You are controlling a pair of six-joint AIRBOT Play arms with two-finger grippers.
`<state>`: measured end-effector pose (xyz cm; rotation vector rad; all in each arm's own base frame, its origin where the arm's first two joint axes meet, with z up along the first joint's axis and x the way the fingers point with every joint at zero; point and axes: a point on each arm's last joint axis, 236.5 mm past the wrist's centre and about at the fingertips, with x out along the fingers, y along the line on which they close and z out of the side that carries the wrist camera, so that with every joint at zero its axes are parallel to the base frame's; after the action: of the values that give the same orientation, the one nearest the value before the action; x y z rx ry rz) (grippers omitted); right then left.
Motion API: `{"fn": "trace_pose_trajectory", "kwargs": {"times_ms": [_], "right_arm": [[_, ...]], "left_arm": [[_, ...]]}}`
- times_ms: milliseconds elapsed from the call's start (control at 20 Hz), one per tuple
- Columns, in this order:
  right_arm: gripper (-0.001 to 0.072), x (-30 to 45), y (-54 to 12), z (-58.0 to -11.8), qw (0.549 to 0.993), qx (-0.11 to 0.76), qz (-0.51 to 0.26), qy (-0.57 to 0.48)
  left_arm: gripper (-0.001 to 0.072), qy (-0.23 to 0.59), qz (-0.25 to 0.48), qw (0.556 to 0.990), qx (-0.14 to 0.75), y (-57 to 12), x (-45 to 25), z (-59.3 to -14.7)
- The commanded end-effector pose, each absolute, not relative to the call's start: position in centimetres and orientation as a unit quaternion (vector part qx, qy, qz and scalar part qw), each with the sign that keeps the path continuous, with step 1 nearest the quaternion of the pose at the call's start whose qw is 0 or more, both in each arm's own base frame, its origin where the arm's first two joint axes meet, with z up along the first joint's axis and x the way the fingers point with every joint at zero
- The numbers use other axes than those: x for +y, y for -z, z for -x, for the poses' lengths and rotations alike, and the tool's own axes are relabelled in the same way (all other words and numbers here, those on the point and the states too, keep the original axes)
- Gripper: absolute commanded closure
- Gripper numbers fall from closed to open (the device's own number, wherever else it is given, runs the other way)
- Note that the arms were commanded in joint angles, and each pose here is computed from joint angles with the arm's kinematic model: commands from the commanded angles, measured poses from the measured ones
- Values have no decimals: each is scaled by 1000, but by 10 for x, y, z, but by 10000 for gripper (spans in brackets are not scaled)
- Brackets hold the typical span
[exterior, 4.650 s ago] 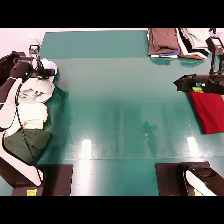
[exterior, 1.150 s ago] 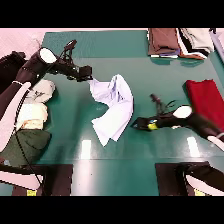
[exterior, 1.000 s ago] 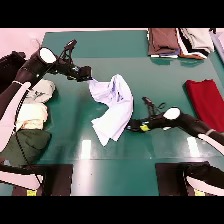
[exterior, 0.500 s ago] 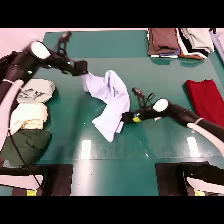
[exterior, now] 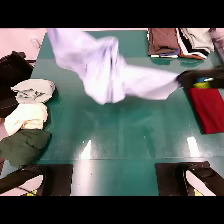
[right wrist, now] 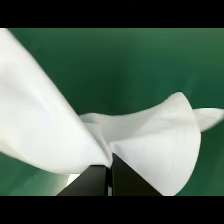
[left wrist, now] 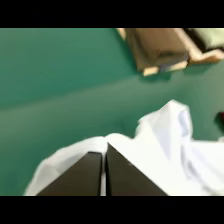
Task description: Fold the shirts.
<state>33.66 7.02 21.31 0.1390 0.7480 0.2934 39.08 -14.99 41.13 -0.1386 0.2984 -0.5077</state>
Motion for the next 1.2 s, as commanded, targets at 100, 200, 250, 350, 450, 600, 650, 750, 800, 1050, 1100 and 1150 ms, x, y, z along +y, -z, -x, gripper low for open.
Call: {"fn": "trace_pose_trajectory", "kwargs": {"times_ms": [100,200,250,350,450,600,650,750,800,1050,1100,1150], "right_arm": [[698,-5,-346,-276,976,216,-32,-20],[698,-5,-355,-270,978,204,-34,-18],[698,0,-351,-272,977,209,-41,-29],[698,11,-320,-285,965,248,-59,-56],[698,25,-275,-301,947,303,-67,-85],[698,42,-223,-325,927,353,-69,-110],[698,46,-213,-332,923,360,-70,-114],[698,52,-201,-342,915,377,-71,-122],[697,54,-199,-345,913,381,-70,-125],[698,49,-252,-340,936,324,-59,-121],[698,45,-272,-331,945,302,-55,-116],[698,41,-291,-319,952,280,-51,-110]], "left_arm": [[684,252,42,967,4,-514,-127,-280],[684,258,36,965,28,-503,-129,-274],[684,260,33,963,58,-488,-132,-280],[684,263,31,957,122,-451,-138,-304],[683,260,37,948,183,-405,-143,-334],[684,251,46,930,265,-334,-149,-370],[684,248,47,927,278,-320,-149,-378],[683,246,50,928,277,-317,-149,-384],[684,245,52,931,265,-323,-149,-386],[684,258,36,946,194,-396,-147,-360],[683,261,32,951,163,-423,-146,-348],[684,263,30,956,123,-454,-143,-332]]}}
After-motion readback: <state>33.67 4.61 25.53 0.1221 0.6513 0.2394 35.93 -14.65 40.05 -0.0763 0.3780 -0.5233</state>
